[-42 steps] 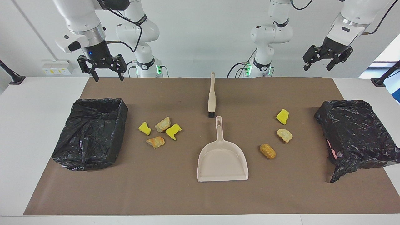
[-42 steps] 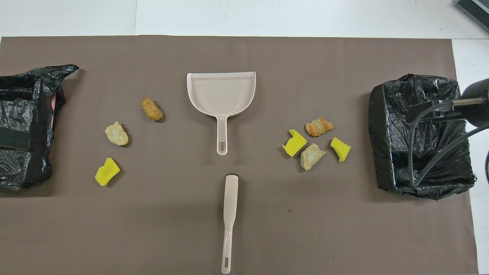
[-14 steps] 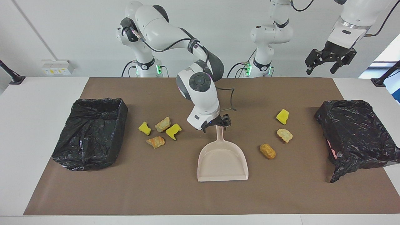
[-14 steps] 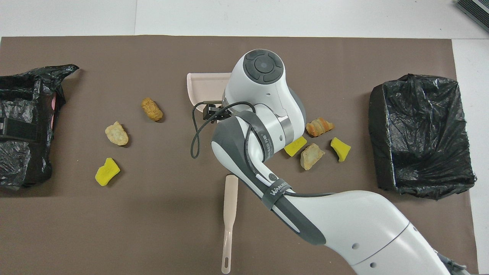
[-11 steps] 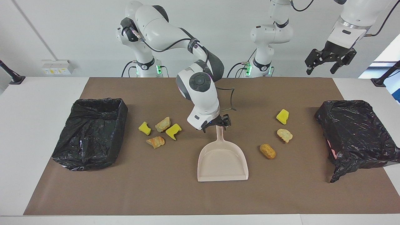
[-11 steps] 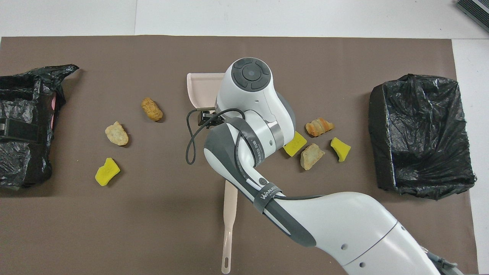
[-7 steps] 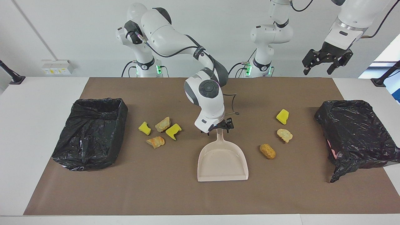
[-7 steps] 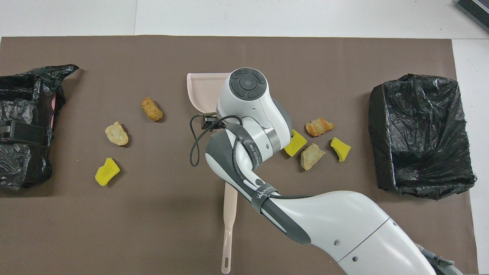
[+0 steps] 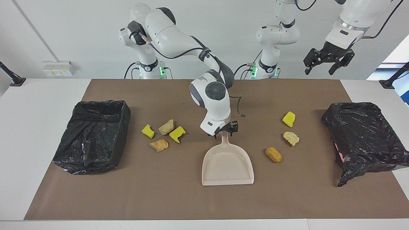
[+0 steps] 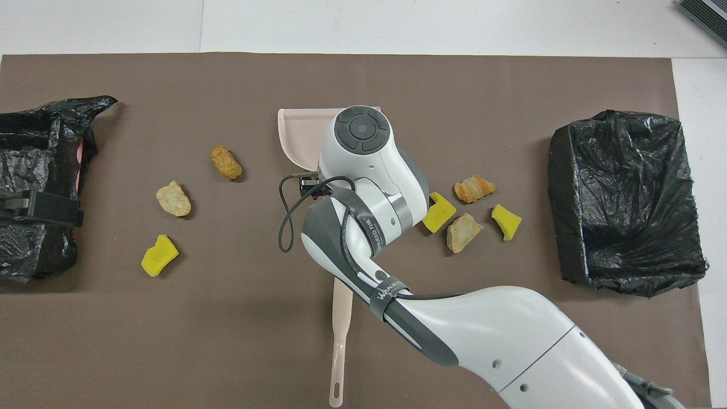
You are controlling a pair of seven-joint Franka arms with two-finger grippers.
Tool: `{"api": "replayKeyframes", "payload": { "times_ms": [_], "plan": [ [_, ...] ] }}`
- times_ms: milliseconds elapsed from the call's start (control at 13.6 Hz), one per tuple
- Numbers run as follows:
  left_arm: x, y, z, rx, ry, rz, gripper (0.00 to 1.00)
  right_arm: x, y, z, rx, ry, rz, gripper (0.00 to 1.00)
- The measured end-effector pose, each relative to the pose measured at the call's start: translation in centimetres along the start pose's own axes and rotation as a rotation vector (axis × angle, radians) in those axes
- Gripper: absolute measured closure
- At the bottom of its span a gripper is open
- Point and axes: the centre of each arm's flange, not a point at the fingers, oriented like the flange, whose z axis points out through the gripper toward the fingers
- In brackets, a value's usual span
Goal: Sweep and dump trash in bin
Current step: 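Lift the dustpan with the right gripper while the left gripper reaches the brush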
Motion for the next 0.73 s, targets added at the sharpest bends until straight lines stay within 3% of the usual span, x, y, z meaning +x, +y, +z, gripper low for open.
{"api": "replayKeyframes", "payload": {
  "times_ms": [293,586,733],
  "plan": [
    [-0.6,1.1,0.7,0.001,-0.017,0.022,0.0,-0.1,-0.1,-0.6,0.001,0.003,-0.002,0.26],
    [-2.5,4.9,2.6,0.006,-0.039,0.098,0.0,-0.2,-0.3,-0.6,0.001,0.003,-0.001,0.68],
    [-3.8,7.0,4.1,0.007,-0.04,0.143,0.0,-0.2,-0.3,-0.6,0.001,0.002,0.007,0.68]
  ]
}}
